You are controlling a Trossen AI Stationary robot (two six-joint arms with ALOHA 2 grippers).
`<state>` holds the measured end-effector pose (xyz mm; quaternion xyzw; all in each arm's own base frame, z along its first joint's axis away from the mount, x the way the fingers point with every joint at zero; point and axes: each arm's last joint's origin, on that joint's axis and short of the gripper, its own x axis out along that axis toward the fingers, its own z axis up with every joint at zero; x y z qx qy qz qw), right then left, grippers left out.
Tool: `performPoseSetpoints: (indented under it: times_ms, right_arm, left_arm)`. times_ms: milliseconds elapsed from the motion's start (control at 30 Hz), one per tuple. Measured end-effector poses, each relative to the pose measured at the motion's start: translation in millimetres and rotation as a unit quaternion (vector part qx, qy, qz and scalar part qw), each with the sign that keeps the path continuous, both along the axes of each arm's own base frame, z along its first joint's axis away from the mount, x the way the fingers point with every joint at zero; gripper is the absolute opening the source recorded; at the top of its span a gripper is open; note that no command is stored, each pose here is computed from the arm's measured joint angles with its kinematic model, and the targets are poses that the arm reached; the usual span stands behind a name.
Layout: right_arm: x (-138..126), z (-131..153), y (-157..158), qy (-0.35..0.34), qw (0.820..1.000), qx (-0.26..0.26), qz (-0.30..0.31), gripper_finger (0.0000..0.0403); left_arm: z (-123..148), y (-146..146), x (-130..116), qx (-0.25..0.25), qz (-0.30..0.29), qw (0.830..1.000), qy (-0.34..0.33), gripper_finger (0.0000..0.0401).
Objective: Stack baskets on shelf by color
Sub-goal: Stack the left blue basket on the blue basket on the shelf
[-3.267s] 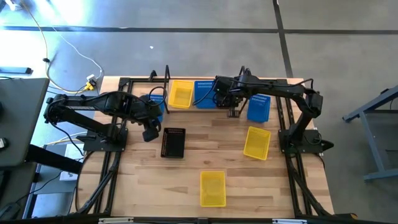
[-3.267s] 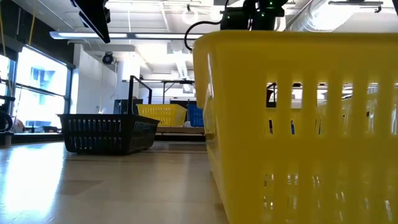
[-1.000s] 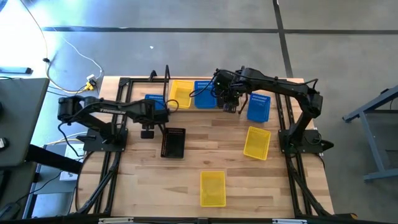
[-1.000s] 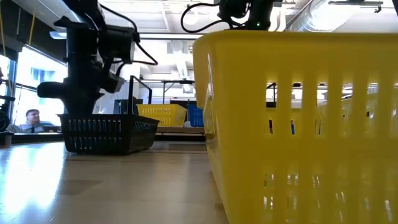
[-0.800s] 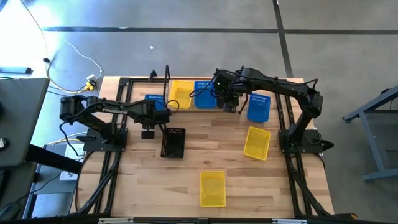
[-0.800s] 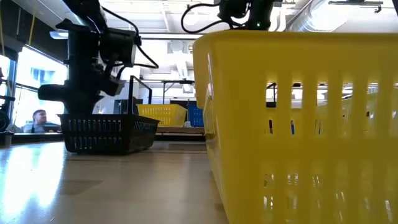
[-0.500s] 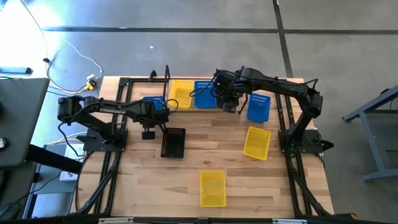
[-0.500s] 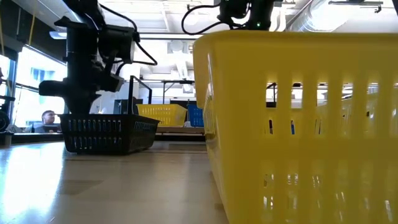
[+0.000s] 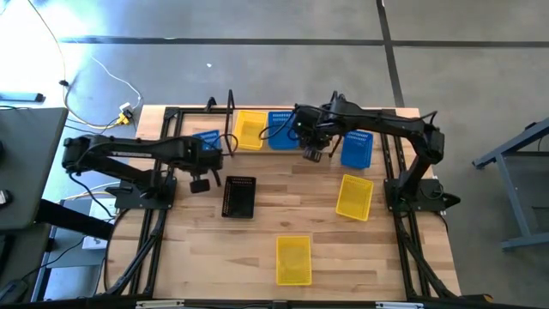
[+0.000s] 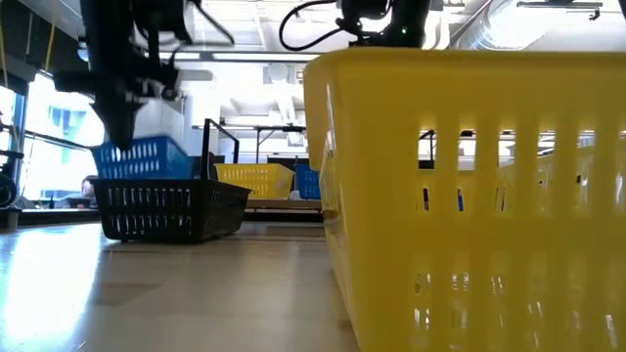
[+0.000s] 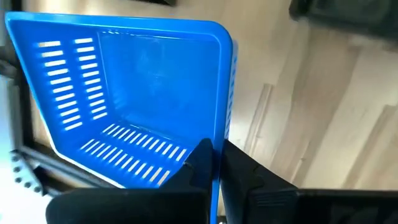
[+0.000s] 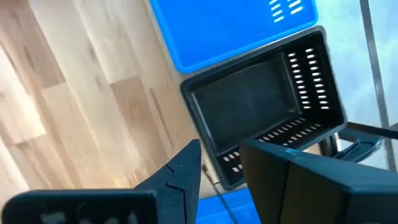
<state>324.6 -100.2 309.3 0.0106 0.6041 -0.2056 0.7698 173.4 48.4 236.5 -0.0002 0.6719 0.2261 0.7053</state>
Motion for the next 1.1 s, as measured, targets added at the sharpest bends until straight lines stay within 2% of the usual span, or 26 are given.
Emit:
performPoseSetpoints:
  times_ms: [367,533,700,900,1100]
  right_arm:
    - [4.0,0.0,14.3,-0.035,0.995,0.022,-0.087,0.0099]
    - [4.1,-0.6,24.7,-0.043,0.988,0.038,-0.140,0.0099]
    - [3.9,-1.4,40.8,-0.038,0.984,0.048,-0.165,0.0099]
    - [5.8,-1.5,53.6,-0.053,0.976,0.059,-0.201,0.0099]
    - [8.3,-0.9,55.0,-0.081,0.962,0.077,-0.251,0.0099]
  left_arm:
    - [77.8,-12.6,-16.9,0.045,0.042,0.997,-0.035,0.0001]
    - [110.6,-16.1,-16.0,0.063,0.038,0.993,-0.093,0.0001]
    - [135.0,-17.6,-11.8,0.089,0.034,0.985,-0.147,0.0001]
    - [144.9,-17.1,7.6,0.112,-0.011,0.972,-0.205,0.0001]
    - [134.5,-14.4,37.7,0.147,-0.049,0.971,-0.183,0.0001]
